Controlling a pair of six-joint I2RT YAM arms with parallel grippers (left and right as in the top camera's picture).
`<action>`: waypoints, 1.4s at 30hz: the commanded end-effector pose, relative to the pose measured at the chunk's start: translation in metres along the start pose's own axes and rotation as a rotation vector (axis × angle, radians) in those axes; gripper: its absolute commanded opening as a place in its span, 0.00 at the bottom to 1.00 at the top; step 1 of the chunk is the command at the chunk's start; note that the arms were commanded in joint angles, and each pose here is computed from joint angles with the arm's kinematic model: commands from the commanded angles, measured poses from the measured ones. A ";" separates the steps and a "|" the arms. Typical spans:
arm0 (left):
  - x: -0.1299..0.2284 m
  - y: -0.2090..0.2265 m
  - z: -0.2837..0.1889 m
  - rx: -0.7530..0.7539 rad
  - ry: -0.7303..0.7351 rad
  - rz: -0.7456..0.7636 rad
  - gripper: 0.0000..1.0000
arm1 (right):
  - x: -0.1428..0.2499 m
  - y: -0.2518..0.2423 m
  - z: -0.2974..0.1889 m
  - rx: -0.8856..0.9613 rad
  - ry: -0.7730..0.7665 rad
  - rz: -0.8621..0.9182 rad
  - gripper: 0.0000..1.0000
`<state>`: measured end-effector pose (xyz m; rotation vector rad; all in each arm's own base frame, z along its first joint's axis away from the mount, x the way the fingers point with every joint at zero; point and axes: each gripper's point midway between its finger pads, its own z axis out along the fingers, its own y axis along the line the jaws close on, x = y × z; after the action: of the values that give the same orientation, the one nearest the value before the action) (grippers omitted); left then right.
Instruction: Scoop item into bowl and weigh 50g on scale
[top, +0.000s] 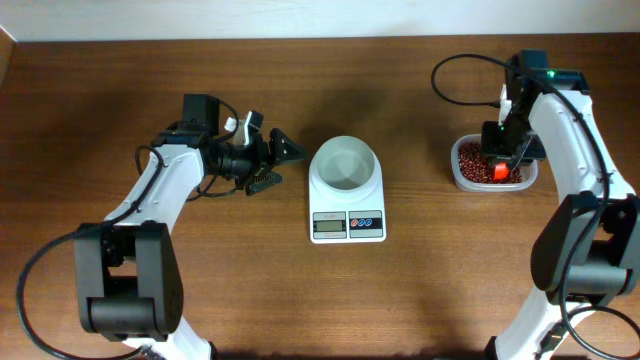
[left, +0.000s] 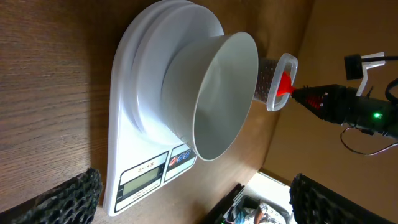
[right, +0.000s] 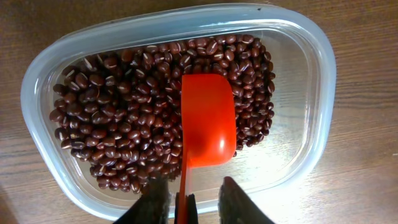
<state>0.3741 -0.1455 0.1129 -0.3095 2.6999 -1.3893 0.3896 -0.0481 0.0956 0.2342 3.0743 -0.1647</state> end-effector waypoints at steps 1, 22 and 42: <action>-0.004 0.000 -0.001 -0.003 -0.008 0.024 0.99 | -0.001 -0.001 -0.005 -0.009 -0.013 -0.004 0.31; -0.005 0.002 -0.001 -0.014 -0.014 0.026 0.99 | -0.003 0.000 -0.014 -0.017 -0.013 -0.005 0.17; -0.008 0.008 -0.008 -0.101 -0.048 0.023 0.00 | -0.007 0.000 -0.014 -0.017 -0.027 -0.003 0.04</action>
<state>0.3743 -0.1425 0.1093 -0.3131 2.7140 -1.3498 0.3924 -0.0459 0.1043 0.2237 3.0672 -0.1434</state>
